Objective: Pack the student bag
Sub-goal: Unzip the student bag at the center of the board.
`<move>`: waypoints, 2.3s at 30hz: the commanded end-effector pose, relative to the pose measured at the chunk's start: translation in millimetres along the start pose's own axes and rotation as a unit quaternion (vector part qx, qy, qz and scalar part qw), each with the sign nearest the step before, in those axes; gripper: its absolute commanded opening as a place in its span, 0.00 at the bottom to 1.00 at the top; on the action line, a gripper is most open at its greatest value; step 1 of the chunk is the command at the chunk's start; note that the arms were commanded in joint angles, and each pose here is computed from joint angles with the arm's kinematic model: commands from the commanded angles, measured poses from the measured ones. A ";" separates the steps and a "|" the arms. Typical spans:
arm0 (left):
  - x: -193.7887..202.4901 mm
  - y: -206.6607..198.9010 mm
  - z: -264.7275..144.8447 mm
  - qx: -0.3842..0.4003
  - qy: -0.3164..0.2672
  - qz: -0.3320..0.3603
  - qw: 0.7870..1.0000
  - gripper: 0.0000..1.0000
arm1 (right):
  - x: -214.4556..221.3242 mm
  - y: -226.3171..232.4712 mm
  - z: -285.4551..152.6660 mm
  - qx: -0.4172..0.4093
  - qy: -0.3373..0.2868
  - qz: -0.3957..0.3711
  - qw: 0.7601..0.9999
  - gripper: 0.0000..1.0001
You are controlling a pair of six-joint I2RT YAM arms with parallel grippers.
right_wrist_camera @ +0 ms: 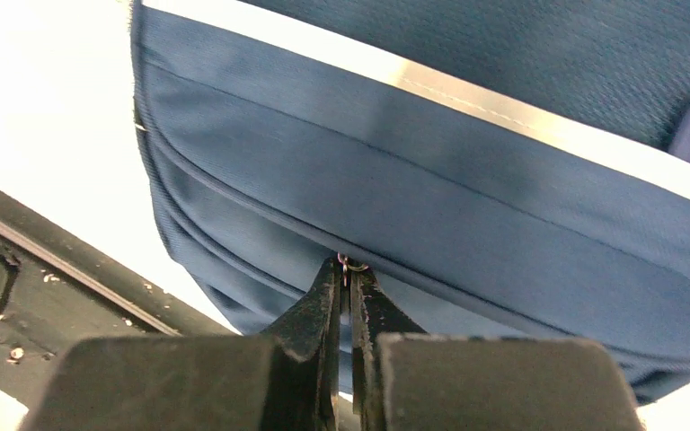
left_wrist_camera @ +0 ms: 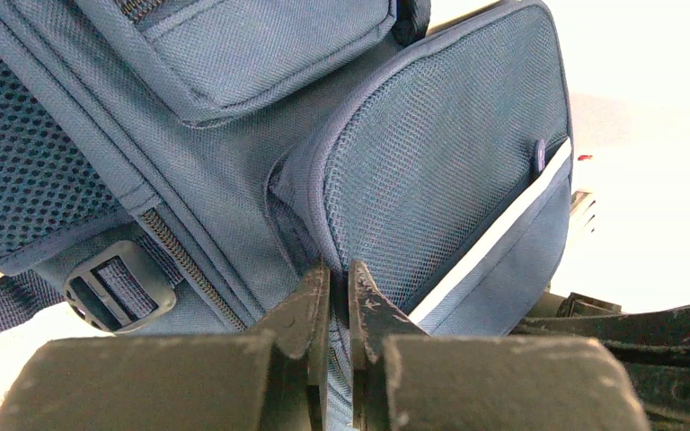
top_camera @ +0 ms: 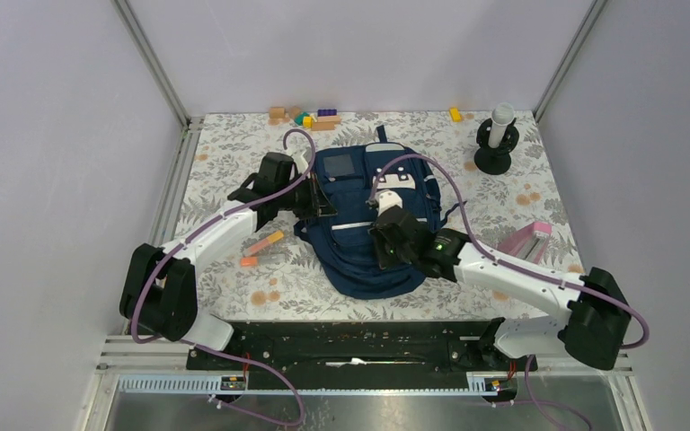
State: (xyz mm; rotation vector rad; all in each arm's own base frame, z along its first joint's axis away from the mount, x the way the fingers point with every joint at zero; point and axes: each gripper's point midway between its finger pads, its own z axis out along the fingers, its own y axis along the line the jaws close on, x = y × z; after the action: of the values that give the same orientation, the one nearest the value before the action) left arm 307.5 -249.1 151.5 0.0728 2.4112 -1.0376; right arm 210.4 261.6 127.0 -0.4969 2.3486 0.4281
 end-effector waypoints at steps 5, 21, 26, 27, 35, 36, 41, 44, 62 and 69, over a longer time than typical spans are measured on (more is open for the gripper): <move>-1.5 -42.7 -6.4 0.084 -0.005 0.017 0.996 0.00 | -51.5 72.3 1.9 -0.090 -0.052 0.001 0.995 0.00; -1.5 -49.6 -9.0 0.101 -0.006 0.011 0.995 0.00 | -76.3 103.8 24.9 -0.093 -0.076 -0.037 0.992 0.00; -1.9 -50.7 -10.2 0.105 -0.007 0.009 0.994 0.00 | -88.8 110.8 29.8 -0.096 -0.087 -0.061 0.990 0.00; -3.2 -51.5 -11.4 0.105 -0.010 0.010 0.994 0.00 | -90.2 111.4 32.3 -0.094 -0.087 -0.066 0.990 0.00; -4.8 -60.7 -20.6 0.124 -0.016 0.013 0.992 0.00 | -99.8 109.2 46.4 -0.074 -0.099 -0.119 0.985 0.00; -5.9 -62.8 -22.4 0.127 -0.019 0.015 0.992 0.00 | -100.2 112.3 47.3 -0.081 -0.102 -0.125 0.983 0.00; -12.5 -60.9 -28.6 0.132 -0.026 0.011 0.991 0.00 | -109.0 114.3 39.3 -0.091 -0.122 -0.139 0.978 0.00; -18.3 -52.8 -29.6 0.131 -0.029 -0.004 0.991 0.00 | -106.2 107.5 24.3 -0.095 -0.128 -0.158 0.974 0.20; -24.9 -30.8 -23.1 0.068 -0.003 0.040 0.997 0.00 | -59.4 -43.1 -26.0 0.092 -0.146 -0.249 0.953 0.57; -26.3 -24.0 -16.9 0.058 0.015 0.042 0.997 0.00 | -44.1 -62.9 -18.2 0.114 -0.148 -0.282 0.941 0.56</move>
State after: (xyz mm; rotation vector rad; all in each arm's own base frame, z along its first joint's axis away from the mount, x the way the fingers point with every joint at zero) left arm 314.3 -241.3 165.9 0.1215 2.4132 -1.0851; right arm 249.7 214.7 142.7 -0.9069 1.9222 0.0084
